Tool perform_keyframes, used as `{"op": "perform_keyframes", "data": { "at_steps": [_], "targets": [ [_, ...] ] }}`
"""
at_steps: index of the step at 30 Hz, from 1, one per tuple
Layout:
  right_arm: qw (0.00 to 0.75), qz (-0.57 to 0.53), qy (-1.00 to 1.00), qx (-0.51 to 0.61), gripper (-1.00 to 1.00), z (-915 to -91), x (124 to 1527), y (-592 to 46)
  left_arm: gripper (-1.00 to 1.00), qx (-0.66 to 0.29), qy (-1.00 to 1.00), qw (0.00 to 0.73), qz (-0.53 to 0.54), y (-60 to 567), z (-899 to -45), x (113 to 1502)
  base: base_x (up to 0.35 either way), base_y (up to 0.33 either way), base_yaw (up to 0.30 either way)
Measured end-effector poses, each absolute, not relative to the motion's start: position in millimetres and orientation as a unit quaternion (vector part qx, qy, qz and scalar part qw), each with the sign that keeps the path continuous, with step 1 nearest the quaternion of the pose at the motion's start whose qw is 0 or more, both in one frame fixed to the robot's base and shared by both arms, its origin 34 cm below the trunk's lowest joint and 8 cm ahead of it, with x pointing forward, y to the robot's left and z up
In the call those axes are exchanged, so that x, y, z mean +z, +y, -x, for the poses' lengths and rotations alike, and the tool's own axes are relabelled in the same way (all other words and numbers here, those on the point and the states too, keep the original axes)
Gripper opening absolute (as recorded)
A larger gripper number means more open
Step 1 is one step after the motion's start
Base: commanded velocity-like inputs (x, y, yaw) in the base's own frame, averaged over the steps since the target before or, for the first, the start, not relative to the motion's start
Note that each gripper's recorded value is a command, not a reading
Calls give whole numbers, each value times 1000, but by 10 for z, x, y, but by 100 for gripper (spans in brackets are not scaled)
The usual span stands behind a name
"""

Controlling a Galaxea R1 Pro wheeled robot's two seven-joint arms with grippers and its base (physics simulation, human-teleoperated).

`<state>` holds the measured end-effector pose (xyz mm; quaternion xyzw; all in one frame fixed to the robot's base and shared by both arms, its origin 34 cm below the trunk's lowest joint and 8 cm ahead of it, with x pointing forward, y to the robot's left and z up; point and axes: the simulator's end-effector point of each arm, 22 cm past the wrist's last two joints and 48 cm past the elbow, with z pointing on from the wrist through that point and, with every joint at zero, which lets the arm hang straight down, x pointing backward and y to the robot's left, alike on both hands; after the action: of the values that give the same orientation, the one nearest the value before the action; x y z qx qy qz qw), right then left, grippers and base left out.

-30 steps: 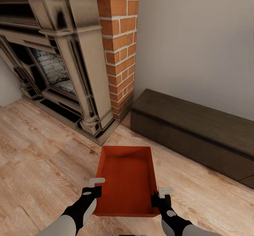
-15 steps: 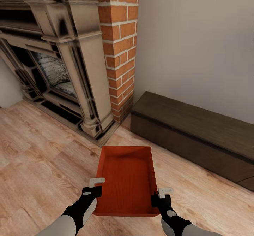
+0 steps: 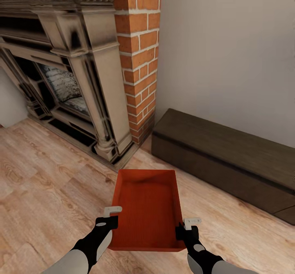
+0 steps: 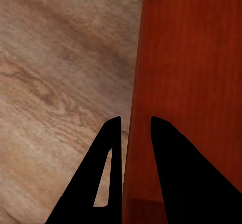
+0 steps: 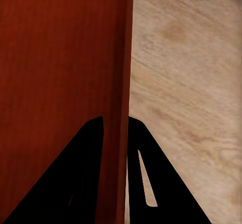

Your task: Move the two storage containers from the living room to the garage. In the garage, place one container on the floor and stack the other container on top of it (either order is fine).

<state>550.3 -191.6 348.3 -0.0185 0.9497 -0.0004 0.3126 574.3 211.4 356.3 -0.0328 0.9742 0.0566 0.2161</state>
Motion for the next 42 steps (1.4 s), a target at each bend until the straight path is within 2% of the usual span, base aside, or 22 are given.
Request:
{"op": "perform_keyframes", "data": {
  "at_steps": [42],
  "targets": [
    [317,16,948,-3,-100,-5621,4324,-1896,-100,58,973,221,31,2131,-5875,4404,0,0,0]
  ]
}}
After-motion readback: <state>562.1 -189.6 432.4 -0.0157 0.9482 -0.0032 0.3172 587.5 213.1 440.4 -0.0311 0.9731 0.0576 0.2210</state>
